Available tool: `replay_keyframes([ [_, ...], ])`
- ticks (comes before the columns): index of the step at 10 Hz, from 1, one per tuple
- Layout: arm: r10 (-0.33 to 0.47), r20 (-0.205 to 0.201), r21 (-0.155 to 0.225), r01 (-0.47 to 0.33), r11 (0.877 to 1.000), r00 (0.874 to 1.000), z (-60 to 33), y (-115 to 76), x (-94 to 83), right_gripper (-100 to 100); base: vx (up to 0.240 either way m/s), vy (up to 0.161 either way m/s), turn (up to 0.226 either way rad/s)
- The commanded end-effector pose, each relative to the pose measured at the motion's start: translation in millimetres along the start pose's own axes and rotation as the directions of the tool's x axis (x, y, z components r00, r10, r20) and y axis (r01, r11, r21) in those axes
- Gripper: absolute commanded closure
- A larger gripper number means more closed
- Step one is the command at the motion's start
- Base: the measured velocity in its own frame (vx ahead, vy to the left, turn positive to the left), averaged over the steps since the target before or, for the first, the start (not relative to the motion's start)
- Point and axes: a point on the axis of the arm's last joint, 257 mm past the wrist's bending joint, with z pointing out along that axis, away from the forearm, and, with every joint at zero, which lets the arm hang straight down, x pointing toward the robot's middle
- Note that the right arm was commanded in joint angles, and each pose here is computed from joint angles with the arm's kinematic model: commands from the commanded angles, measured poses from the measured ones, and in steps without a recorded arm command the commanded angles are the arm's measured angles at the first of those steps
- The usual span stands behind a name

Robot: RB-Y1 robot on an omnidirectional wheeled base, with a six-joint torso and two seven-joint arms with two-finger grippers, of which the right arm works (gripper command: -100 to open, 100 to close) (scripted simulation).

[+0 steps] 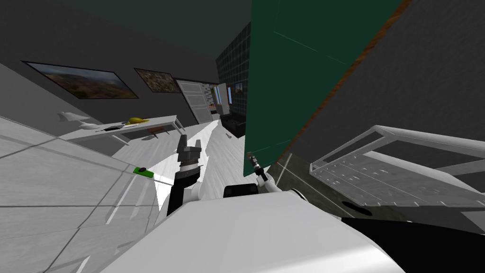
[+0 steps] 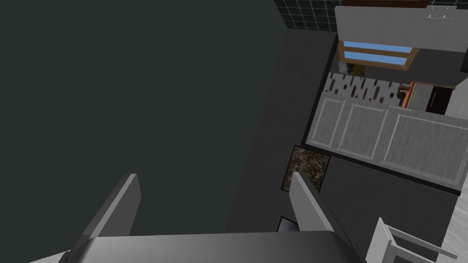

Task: Push the door open

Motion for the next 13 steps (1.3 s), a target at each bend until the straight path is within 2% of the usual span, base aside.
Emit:
replay_keyframes([
  [1, 0.001, 0.000, 0.000, -0.001, 1.000, 1.000, -0.4, -0.2, 0.0, 100, -0.013, -0.005, -0.003],
  [3, 0.001, 0.000, 0.000, -0.001, 1.000, 1.000, -0.4, -0.2, 0.0, 100, -0.003, -0.001, -0.002],
  [5, -0.007, 0.026, 0.008, 0.007, 1.000, 1.000, -3.2, -2.6, -13.9, 100, 0.107, 0.074, -0.030],
  [6, -0.007, 0.026, 0.008, 0.007, 1.000, 1.000, -3.2, -2.6, -13.9, 100, 0.103, 0.073, -0.032],
  [10, -0.017, 0.087, 0.011, 0.016, 1.000, 0.996, -6.9, -2.4, -43.2, 100, 0.184, 0.089, -0.037],
  [13, -0.017, 0.087, 0.011, 0.016, 1.000, 0.996, -6.9, -2.4, -43.2, 100, 0.073, 0.022, 0.009],
])
